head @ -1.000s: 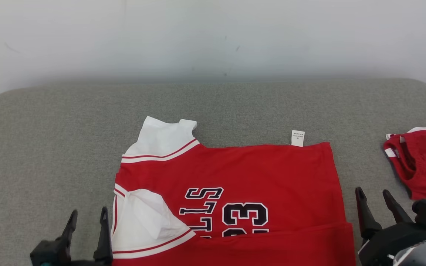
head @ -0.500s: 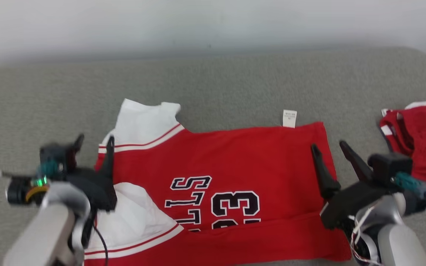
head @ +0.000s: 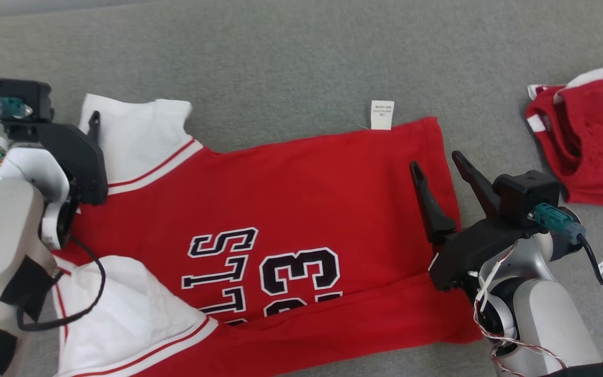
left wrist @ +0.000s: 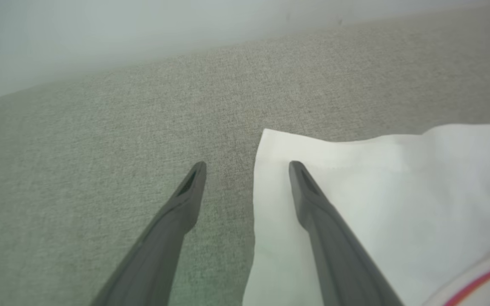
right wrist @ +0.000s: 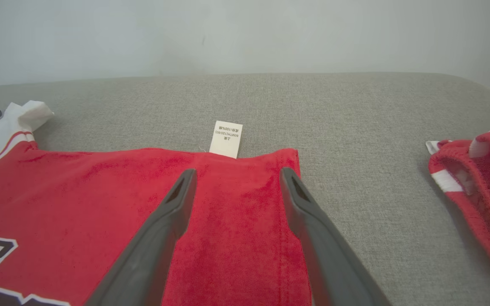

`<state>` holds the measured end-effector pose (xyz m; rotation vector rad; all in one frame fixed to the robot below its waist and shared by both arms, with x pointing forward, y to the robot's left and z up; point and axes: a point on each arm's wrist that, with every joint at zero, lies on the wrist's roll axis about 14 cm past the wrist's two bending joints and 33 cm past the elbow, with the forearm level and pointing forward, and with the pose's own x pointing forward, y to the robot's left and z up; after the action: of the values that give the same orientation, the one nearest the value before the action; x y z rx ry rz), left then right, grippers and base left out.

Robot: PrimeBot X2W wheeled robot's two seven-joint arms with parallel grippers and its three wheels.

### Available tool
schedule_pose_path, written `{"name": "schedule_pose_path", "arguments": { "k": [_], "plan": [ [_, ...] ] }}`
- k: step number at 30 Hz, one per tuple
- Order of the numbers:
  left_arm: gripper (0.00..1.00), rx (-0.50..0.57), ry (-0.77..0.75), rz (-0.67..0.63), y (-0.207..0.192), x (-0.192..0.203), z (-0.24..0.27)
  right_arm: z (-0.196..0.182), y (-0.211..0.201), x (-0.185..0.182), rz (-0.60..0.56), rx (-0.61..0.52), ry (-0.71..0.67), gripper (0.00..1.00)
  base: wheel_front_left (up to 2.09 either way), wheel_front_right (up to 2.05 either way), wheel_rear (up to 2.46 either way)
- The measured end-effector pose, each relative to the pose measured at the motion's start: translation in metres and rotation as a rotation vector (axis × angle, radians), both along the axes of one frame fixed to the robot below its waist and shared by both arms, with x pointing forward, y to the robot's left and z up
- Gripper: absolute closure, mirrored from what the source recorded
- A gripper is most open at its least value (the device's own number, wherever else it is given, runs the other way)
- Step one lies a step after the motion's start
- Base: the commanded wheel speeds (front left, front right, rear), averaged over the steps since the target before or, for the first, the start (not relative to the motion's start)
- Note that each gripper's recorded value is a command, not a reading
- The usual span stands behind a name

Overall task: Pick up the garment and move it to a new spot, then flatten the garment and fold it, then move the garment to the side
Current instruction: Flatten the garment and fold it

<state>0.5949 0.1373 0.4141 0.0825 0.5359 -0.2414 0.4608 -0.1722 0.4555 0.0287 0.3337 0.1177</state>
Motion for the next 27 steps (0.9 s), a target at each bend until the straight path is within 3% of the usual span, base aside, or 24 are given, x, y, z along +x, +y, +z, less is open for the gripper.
{"name": "schedule_pose_path", "arguments": {
  "k": [9, 10, 12, 14, 16, 18, 19, 20, 21, 22, 23, 24, 25, 27],
  "plan": [
    [0.02, 0.013, 0.059, 0.002, -0.014, 0.015, -0.023, -0.015, -0.015, -0.007, -0.038, -0.016, 0.041, 0.00, 0.00, 0.00, 0.00],
    [0.31, 0.018, 0.069, 0.003, -0.015, 0.015, -0.025, -0.015, -0.017, -0.007, -0.041, -0.017, 0.042, 0.00, 0.00, 0.00, 0.00],
    [0.66, 0.023, 0.075, 0.009, -0.016, 0.018, -0.026, -0.015, -0.018, -0.007, -0.044, -0.019, 0.042, 0.00, 0.00, 0.00, 0.00],
    [0.77, 0.027, 0.084, 0.010, -0.018, 0.017, -0.027, -0.014, -0.019, -0.007, -0.047, -0.020, 0.041, 0.00, 0.00, 0.00, 0.00],
    [0.68, 0.032, 0.092, 0.021, -0.017, 0.016, -0.029, -0.014, -0.020, -0.007, -0.049, -0.019, 0.041, 0.00, 0.00, 0.00, 0.00],
    [0.52, 0.034, 0.093, 0.026, -0.016, 0.016, -0.028, -0.014, -0.020, -0.007, -0.050, -0.019, 0.040, 0.00, 0.00, 0.00, 0.00],
    [0.52, 0.034, 0.094, 0.032, -0.015, 0.016, -0.028, -0.013, -0.021, -0.007, -0.051, -0.019, 0.039, 0.00, 0.00, 0.00, 0.00],
    [0.25, 0.036, 0.096, 0.033, -0.014, 0.016, -0.027, -0.013, -0.021, -0.007, -0.052, -0.020, 0.039, 0.00, 0.00, 0.00, 0.00],
    [0.26, 0.038, 0.095, 0.037, -0.013, 0.016, -0.026, -0.012, -0.021, -0.007, -0.052, -0.020, 0.039, 0.00, 0.00, 0.00, 0.00],
    [0.35, 0.041, 0.095, 0.040, -0.011, 0.017, -0.026, -0.012, -0.021, -0.007, -0.052, -0.021, 0.040, 0.00, 0.00, 0.00, 0.00],
    [0.60, 0.043, 0.094, 0.038, -0.011, 0.017, -0.025, -0.012, -0.021, -0.007, -0.052, -0.021, 0.039, 0.00, 0.00, 0.00, 0.00],
    [0.73, 0.044, 0.095, 0.031, -0.012, 0.017, -0.025, -0.012, -0.021, -0.007, -0.052, -0.022, 0.039, 0.00, 0.00, 0.00, 0.00],
    [1.00, 0.042, 0.091, 0.024, -0.014, 0.017, -0.024, -0.012, -0.021, -0.007, -0.051, -0.022, 0.040, 0.00, 0.00, 0.00, 0.00],
    [1.00, 0.037, 0.085, 0.009, -0.019, 0.018, -0.025, -0.013, -0.021, -0.007, -0.050, -0.022, 0.042, 0.00, 0.00, 0.00, 0.00]
  ]
}}
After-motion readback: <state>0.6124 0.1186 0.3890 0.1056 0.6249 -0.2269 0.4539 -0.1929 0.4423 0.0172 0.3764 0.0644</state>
